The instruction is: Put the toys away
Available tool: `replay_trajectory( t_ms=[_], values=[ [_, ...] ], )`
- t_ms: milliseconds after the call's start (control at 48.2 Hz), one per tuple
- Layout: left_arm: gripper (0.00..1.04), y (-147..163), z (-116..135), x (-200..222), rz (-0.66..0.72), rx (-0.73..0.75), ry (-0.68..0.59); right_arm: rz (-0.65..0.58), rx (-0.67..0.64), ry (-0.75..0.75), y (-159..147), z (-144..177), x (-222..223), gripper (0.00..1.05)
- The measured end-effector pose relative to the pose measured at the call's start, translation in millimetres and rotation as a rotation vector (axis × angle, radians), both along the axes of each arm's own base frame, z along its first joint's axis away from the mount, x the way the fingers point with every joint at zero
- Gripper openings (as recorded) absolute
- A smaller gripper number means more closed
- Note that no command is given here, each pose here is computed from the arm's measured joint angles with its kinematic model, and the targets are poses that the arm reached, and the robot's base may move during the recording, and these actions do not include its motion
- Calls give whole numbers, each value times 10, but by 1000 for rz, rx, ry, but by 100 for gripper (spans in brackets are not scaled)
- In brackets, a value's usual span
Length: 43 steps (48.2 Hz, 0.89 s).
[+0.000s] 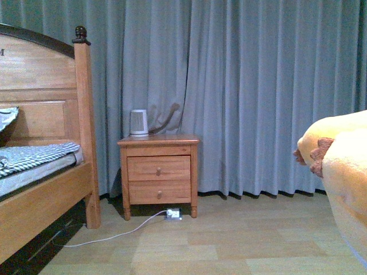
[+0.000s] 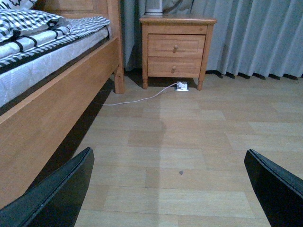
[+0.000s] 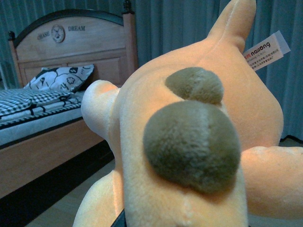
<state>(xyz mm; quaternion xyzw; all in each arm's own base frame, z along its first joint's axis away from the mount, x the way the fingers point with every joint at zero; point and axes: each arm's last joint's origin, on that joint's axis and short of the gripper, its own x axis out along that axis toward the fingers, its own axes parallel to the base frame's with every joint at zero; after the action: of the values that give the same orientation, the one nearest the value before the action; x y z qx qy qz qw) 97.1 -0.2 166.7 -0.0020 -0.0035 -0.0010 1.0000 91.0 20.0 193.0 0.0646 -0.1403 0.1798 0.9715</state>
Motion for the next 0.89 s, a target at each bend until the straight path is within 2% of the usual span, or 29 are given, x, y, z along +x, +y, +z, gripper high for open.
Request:
replay_trajectory(
  t_ms=[893],
  values=[
    [99,0,0,0,0,0,0,0,0,1,0,-1,0,8]
  ],
)
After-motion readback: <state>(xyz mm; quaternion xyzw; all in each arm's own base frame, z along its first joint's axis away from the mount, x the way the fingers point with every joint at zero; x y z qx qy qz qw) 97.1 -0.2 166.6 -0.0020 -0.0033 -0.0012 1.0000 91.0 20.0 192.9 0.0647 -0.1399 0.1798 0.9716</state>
